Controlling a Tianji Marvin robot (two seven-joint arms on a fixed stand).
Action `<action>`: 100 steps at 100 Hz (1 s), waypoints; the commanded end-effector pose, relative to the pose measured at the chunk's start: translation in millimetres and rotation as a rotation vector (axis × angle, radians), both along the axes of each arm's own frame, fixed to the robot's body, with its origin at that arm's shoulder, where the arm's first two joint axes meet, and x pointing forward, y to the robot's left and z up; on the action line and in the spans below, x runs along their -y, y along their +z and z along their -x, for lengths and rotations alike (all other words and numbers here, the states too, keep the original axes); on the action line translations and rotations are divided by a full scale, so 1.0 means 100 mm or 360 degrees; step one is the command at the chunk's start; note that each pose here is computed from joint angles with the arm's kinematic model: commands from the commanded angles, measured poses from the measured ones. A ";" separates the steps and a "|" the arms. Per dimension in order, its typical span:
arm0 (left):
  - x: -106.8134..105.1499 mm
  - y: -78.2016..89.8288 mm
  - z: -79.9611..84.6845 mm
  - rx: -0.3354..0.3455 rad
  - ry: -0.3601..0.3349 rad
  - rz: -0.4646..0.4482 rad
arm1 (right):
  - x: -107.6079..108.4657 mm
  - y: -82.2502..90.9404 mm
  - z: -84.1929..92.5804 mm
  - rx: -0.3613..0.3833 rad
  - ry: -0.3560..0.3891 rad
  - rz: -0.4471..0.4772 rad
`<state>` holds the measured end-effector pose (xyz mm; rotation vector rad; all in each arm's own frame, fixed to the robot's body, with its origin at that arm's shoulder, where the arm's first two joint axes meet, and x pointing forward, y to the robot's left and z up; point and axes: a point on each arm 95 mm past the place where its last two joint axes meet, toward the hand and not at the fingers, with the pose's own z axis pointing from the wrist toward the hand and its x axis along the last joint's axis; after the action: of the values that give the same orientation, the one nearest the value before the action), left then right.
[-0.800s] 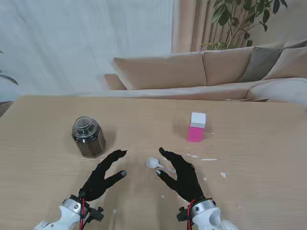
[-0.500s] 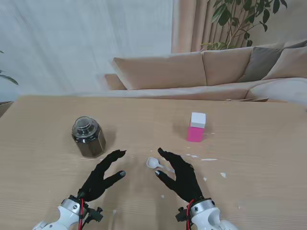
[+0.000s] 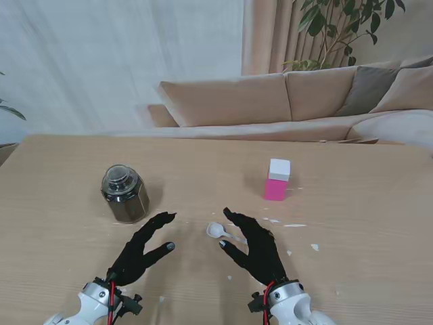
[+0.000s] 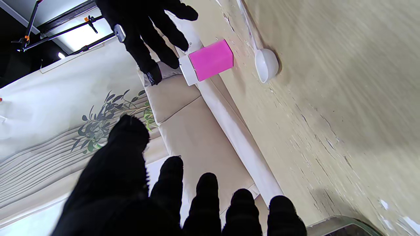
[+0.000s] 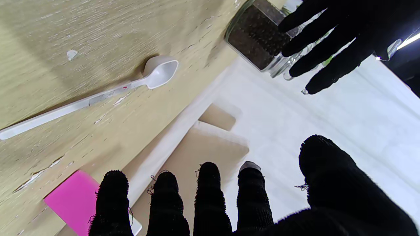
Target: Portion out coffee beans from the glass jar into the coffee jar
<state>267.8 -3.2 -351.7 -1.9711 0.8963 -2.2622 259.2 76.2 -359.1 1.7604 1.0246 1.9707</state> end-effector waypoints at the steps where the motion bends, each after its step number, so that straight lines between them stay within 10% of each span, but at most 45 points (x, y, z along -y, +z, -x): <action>1: 0.03 0.05 0.04 0.0004 -0.0044 0.0018 | -0.05 0.01 0.04 -0.0006 0.0016 -0.0012; 35: -0.12 0.64 -0.19 0.0183 -0.0125 -0.0286 | -0.10 0.06 0.10 -0.0006 0.0024 -0.0035; 63: -0.34 1.11 -0.64 0.0403 0.0022 -0.0757 | -0.08 0.08 0.15 0.0005 0.0001 -0.0069; 100: -0.65 1.22 -1.17 0.0298 0.0231 -0.1304 | -0.05 0.11 0.16 0.0023 -0.0017 -0.0088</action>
<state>382.1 58.3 -224.8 -1.3563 1.2766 -1.6238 246.3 78.4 -348.8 1.7600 0.9615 2.0126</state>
